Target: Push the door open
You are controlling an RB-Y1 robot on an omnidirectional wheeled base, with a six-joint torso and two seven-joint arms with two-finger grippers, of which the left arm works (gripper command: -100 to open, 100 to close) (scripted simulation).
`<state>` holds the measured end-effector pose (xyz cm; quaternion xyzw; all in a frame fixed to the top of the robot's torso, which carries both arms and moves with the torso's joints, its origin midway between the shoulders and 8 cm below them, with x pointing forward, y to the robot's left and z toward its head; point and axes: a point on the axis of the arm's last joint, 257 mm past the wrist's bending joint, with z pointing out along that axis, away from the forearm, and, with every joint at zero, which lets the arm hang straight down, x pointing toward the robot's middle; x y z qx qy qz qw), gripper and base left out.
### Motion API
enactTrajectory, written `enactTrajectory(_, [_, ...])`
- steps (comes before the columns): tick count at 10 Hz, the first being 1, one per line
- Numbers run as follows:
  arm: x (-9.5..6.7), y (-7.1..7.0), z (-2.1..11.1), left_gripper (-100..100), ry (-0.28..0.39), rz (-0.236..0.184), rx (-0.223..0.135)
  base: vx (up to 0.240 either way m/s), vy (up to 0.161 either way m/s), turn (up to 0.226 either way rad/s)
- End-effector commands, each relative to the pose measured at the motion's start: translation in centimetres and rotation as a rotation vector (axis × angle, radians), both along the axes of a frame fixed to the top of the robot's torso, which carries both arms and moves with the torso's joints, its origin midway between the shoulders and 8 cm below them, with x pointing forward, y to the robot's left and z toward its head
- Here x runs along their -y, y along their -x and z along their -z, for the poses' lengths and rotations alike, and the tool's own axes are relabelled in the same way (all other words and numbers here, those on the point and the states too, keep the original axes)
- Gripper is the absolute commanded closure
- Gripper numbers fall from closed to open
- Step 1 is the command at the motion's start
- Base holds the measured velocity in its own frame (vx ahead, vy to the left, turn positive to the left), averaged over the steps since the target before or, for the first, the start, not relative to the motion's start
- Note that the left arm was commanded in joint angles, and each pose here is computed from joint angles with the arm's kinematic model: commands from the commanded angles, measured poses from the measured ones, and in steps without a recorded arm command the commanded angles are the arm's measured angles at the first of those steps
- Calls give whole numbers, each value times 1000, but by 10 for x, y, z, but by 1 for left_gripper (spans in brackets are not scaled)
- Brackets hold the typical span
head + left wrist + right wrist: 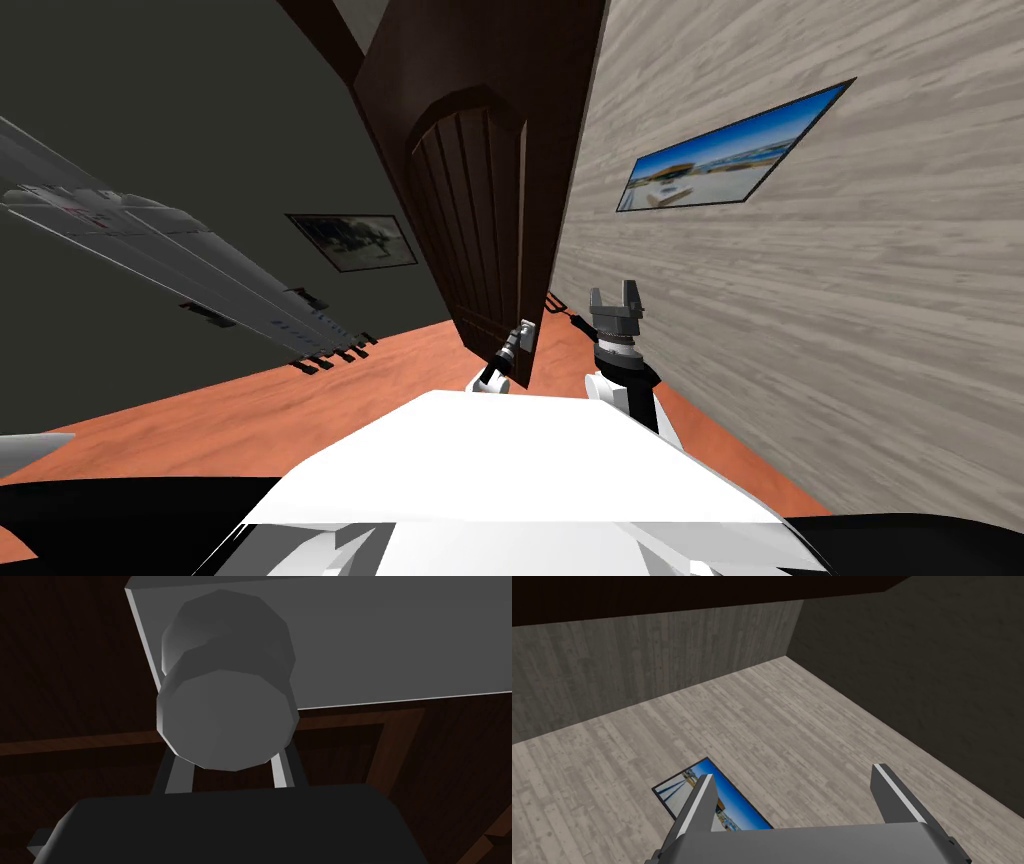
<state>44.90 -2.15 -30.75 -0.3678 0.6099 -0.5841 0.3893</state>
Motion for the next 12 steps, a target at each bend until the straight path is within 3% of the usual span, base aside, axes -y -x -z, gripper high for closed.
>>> enactTrajectory(1, [14, 8, -2, 100, 13, 12, -5, 179, -151, 276])
enactTrajectory(4, [35, 18, -11, 100, 45, 28, -7, 113, -154, 226])
enactTrajectory(6, [16, 16, -6, 100, 19, 11, 3, 79, -12, 95])
enactTrajectory(7, [18, 25, 0, -100, 1, 28, 1, 27, 128, 113])
enactTrajectory(9, [26, 41, 7, -100, -19, 53, -5, -95, 142, 53])
enactTrajectory(12, [55, 69, 6, -100, -6, 96, -12, -166, 92, 102])
